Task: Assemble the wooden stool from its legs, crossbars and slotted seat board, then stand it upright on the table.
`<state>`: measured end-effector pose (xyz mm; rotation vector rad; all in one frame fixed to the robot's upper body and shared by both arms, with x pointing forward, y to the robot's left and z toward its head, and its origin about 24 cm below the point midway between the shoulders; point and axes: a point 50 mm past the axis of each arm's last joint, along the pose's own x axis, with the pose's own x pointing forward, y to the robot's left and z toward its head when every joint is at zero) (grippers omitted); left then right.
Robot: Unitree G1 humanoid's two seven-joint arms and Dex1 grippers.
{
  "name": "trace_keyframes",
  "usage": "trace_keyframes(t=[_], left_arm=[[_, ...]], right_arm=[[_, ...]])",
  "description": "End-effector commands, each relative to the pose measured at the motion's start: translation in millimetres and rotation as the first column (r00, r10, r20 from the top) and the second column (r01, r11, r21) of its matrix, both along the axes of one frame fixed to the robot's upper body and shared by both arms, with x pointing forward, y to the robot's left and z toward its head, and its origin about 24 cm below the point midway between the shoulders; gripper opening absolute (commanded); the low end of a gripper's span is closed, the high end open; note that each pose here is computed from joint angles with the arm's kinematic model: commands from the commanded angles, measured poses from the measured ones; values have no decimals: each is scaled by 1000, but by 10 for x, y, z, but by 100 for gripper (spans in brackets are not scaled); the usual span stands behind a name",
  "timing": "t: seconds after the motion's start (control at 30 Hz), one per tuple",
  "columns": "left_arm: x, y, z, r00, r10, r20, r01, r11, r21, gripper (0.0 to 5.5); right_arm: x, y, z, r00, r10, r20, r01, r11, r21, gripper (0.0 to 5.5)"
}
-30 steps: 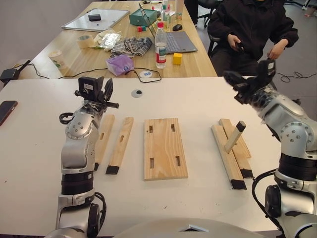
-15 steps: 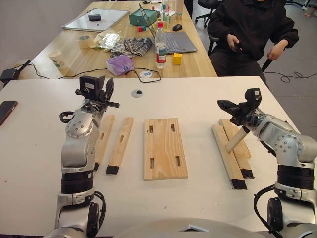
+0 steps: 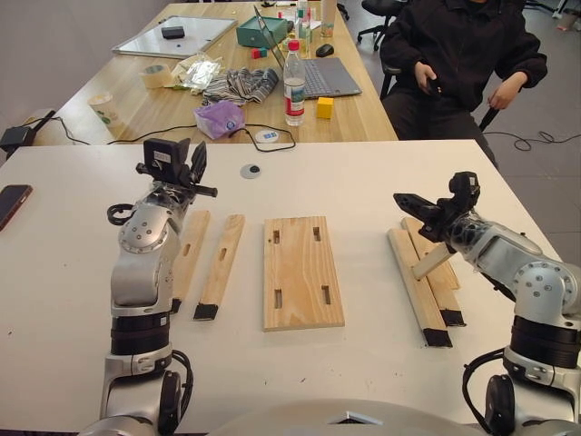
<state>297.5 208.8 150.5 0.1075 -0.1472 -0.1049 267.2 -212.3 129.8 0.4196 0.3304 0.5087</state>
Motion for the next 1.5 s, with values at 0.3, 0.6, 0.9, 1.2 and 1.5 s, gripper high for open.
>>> trace_keyframes(t=[0.3,0.6,0.9,1.2,1.5], left_arm=[[-31,40,14,1000,27,6,-27,999,18,125],[-57,72,11,998,58,1,-58,998,16,125],[-142,159,-40,993,117,-5,-117,993,6,125],[-367,271,-89,971,239,-1,-239,971,-13,125],[-540,311,-242,940,340,-18,-340,939,-51,125]], right_arm=[[-46,71,-96,999,-10,-51,11,1000,28,1],[80,124,572,998,15,60,-25,985,170,1],[292,-271,1159,978,-153,139,156,988,-12,105],[-107,-689,119,933,-243,-266,52,822,-567,258],[-540,-831,162,839,33,-543,-429,654,-623,353]])
